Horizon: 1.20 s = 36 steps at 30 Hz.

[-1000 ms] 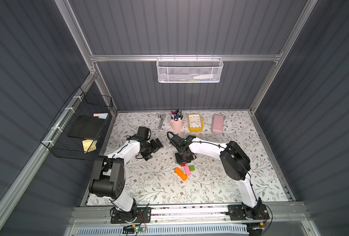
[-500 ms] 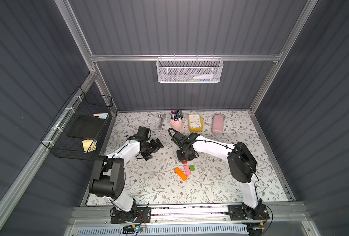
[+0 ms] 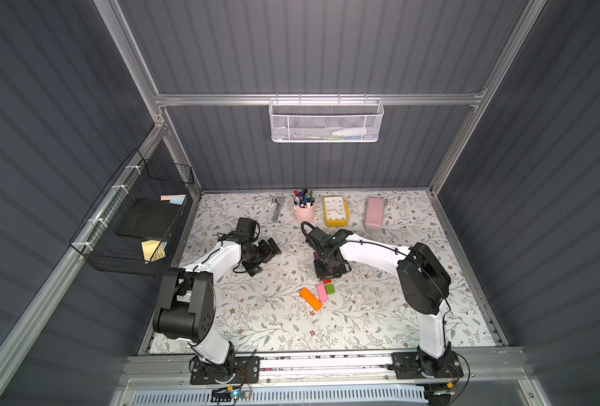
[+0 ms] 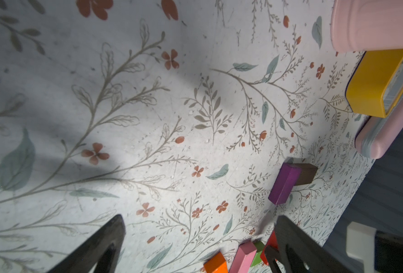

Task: Assemble the number 6 with building blocks
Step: Assemble the building block at the center of the board.

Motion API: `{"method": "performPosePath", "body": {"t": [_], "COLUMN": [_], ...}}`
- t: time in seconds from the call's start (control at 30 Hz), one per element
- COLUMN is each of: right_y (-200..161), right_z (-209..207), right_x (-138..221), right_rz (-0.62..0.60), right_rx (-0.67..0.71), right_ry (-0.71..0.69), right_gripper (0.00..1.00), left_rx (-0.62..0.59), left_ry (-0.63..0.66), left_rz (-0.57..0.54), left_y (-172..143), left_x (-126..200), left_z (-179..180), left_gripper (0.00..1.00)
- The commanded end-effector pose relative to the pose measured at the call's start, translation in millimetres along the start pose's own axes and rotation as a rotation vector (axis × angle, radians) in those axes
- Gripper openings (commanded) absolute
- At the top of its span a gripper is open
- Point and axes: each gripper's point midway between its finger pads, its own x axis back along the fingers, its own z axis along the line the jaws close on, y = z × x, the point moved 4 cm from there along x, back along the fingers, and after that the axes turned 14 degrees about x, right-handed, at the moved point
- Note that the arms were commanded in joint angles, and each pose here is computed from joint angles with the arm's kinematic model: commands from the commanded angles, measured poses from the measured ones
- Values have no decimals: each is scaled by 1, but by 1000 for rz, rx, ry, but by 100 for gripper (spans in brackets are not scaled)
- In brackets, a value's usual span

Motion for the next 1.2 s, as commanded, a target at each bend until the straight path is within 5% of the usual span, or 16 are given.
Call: {"method": "performPosePath", "body": {"t": [0.0,1.17], "right_y": [0,6], "right_z": [-1,-2], "right_x": [2,-25], "right_rz": [-10,20], "right_rx": [3,15], "right_ry": [8,24], "right_gripper": [29,30], "left_rx": [-19,-22], "left_ry": [-10,-10], "left_rz": [-3,-6], "left_y": [0,4], "left_x": [4,4], "left_z": [-1,-2], "left_gripper": [99,99]}}
